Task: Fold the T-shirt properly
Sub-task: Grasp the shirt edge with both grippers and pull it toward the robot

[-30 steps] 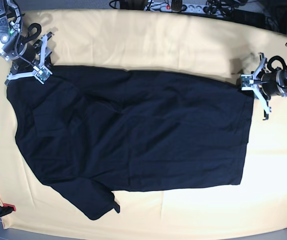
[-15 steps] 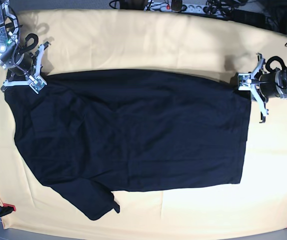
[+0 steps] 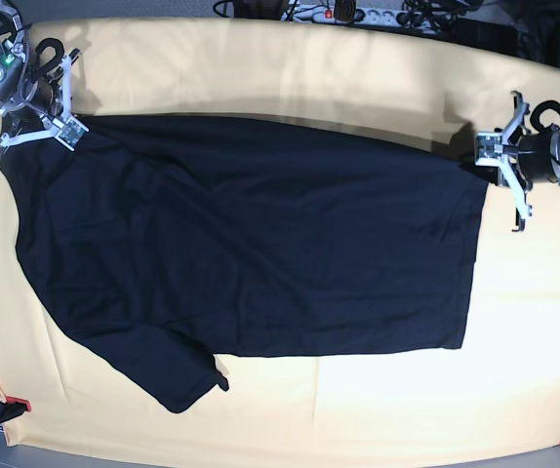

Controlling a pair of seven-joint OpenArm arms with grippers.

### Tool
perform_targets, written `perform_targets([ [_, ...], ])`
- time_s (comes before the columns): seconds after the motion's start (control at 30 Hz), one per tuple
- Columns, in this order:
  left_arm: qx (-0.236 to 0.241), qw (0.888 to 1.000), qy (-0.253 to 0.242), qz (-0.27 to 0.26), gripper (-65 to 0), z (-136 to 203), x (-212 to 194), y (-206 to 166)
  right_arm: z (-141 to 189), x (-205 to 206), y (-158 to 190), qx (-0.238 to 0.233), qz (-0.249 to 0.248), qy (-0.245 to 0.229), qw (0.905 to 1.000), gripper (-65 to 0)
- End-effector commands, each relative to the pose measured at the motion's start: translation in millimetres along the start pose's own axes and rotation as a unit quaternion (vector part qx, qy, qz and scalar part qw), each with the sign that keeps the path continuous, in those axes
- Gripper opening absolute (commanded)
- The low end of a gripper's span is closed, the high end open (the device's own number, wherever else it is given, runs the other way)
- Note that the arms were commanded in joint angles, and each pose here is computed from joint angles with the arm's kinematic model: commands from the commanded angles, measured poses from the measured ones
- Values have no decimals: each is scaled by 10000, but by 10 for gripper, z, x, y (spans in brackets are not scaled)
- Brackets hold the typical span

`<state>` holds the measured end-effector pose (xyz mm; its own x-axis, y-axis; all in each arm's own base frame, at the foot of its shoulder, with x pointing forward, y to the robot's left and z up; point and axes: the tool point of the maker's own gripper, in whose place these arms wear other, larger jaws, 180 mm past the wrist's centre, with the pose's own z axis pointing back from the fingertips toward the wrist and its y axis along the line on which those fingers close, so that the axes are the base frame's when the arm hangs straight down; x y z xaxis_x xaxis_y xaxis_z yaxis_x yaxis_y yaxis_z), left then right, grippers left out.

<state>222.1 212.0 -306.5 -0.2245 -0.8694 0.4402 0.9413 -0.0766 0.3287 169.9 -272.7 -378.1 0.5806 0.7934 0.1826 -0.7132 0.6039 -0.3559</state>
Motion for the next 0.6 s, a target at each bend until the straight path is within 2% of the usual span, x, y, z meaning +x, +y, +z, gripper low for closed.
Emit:
perform_targets([
  [0.0,-33,9999,17,-147,-650,80,49,13,43,-110,-80,-149,126,263,9995,-650],
  [0.13,-507,9979,-71,-391,-650,92,230,-297,94,-182,55,-27,188,410,9990,-650],
  [0.27,-955,9940,104,-516,-650,125,242,-578,220,-177,197,29,240,476,9986,-650],
  [0.43,-1281,9896,269,-591,-650,182,167,-747,357,-179,377,160,365,494,9980,-650],
  [0.57,-1512,9861,350,-591,-650,216,120,-872,412,-319,481,245,282,712,9968,-650],
])
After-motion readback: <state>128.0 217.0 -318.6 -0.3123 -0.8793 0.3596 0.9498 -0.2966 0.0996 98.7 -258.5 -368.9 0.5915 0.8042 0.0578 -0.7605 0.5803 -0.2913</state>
